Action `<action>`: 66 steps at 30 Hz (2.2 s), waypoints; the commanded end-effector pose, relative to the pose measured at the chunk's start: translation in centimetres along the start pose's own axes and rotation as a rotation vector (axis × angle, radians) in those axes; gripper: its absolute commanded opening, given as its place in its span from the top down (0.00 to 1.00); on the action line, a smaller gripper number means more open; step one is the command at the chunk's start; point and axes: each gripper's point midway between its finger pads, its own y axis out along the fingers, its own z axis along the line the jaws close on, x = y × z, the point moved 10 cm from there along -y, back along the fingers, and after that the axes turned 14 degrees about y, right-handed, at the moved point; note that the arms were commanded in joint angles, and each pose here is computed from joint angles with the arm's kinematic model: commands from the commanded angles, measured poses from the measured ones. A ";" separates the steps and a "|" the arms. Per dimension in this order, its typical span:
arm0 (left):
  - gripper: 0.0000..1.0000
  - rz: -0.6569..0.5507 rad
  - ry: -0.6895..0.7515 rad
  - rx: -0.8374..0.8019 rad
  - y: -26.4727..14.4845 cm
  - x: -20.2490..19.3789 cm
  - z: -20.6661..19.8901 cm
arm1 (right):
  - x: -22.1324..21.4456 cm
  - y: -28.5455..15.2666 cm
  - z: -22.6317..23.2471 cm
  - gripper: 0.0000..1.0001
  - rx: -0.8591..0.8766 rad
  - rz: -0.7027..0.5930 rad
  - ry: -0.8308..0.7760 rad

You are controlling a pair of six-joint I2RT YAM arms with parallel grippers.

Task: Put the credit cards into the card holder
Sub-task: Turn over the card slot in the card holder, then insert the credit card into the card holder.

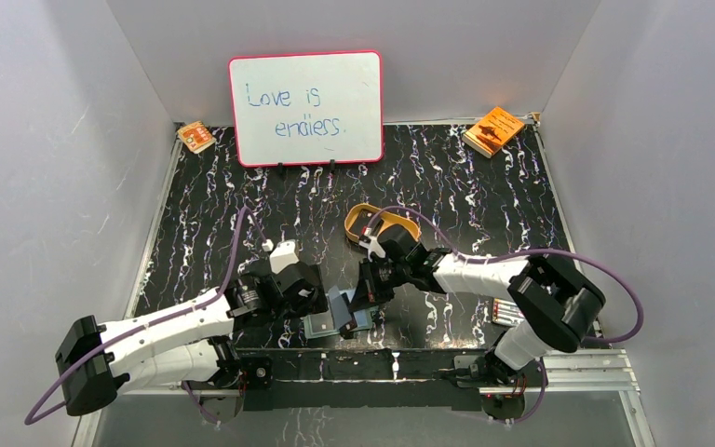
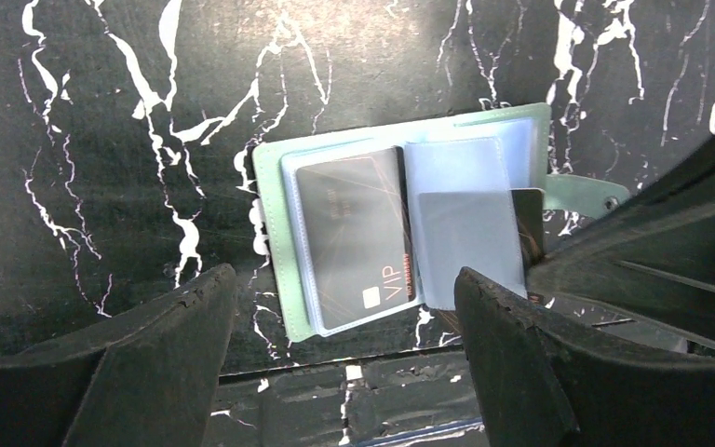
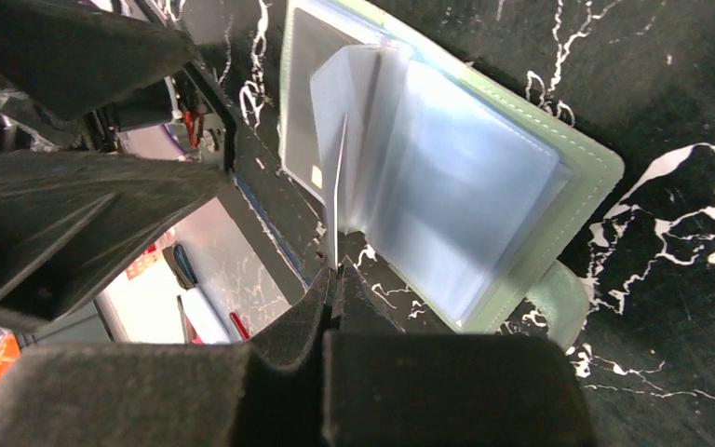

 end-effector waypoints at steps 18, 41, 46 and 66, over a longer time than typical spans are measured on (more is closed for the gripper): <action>0.18 0.017 -0.038 0.112 1.3 -1.6 1.6 | -0.4 1.1 1.9 1.00 0.045 0.032 -0.044; 0.50 0.090 -0.103 0.230 2.5 -4.0 3.4 | 0.7 0.6 0.5 1.00 0.043 -0.028 0.014; 0.53 0.099 -0.095 0.227 2.8 -4.2 3.5 | 0.6 0.8 0.3 1.00 0.043 -0.015 0.017; 0.60 0.155 -0.062 0.218 3.8 -5.1 3.3 | 0.1 1.0 -1.1 1.00 0.070 -0.008 0.119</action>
